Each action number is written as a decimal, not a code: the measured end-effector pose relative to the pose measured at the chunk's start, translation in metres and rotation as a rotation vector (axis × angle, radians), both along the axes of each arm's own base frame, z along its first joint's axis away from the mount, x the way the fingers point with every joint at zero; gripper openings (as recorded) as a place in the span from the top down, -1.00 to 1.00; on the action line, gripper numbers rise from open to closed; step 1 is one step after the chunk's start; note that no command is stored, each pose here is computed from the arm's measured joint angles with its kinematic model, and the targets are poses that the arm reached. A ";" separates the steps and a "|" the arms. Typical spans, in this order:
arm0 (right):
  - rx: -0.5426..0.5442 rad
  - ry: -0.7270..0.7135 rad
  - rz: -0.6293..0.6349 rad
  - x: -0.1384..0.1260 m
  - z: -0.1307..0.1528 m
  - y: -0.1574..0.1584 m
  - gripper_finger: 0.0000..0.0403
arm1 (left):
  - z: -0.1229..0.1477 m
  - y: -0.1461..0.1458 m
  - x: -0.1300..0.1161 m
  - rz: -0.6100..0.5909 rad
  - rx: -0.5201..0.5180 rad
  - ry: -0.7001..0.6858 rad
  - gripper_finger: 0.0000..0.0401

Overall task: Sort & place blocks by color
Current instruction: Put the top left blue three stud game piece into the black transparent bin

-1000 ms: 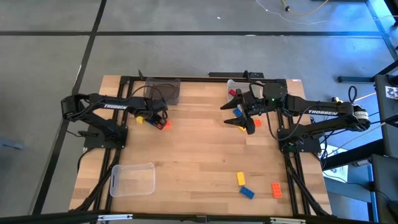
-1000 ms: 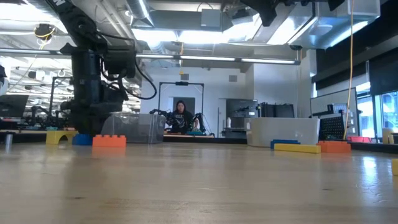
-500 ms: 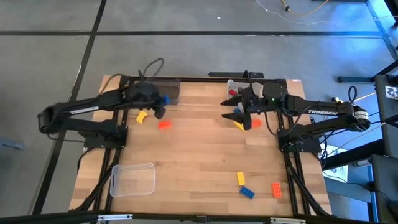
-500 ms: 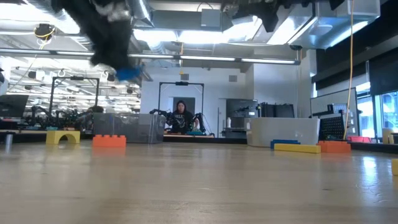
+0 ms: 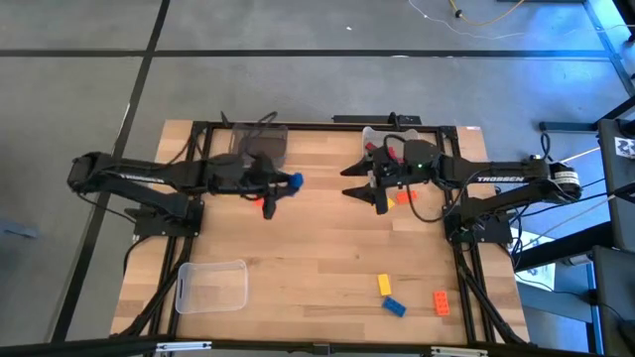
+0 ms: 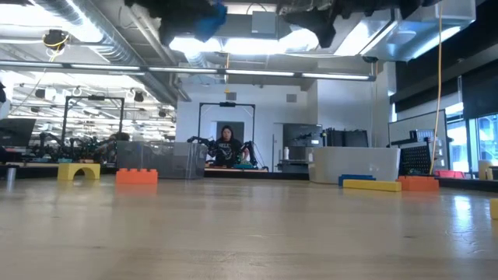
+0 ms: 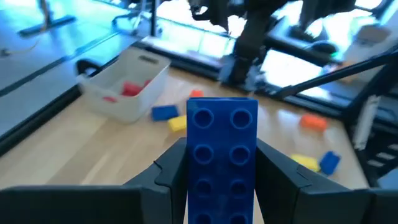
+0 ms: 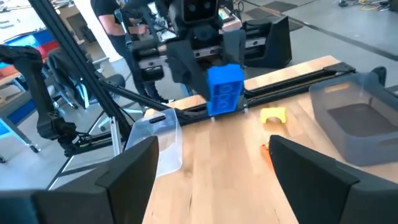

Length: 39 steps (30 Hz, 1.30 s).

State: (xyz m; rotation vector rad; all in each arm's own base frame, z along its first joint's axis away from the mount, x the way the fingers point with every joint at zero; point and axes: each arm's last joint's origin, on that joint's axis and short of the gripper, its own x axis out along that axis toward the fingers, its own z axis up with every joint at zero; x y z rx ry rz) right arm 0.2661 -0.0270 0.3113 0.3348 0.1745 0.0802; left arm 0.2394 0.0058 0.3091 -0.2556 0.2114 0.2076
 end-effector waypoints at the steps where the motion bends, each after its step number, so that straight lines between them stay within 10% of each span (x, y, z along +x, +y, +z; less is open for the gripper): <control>1: 0.000 -0.001 0.003 0.001 -0.001 0.000 -0.52 | 0.001 -0.002 0.003 -0.009 0.000 -0.020 0.35; 19: -0.001 0.000 0.009 0.003 -0.002 0.003 -0.52 | 0.005 -0.004 0.005 -0.063 -0.012 -0.072 0.35; 32: 0.007 0.033 0.008 0.002 -0.005 0.003 -0.52 | -0.015 -0.110 -0.062 -0.410 -0.406 0.751 0.35; 39: 0.010 0.033 0.007 0.002 -0.005 0.003 -0.52 | -0.015 -0.158 -0.103 -0.291 -0.531 0.753 0.35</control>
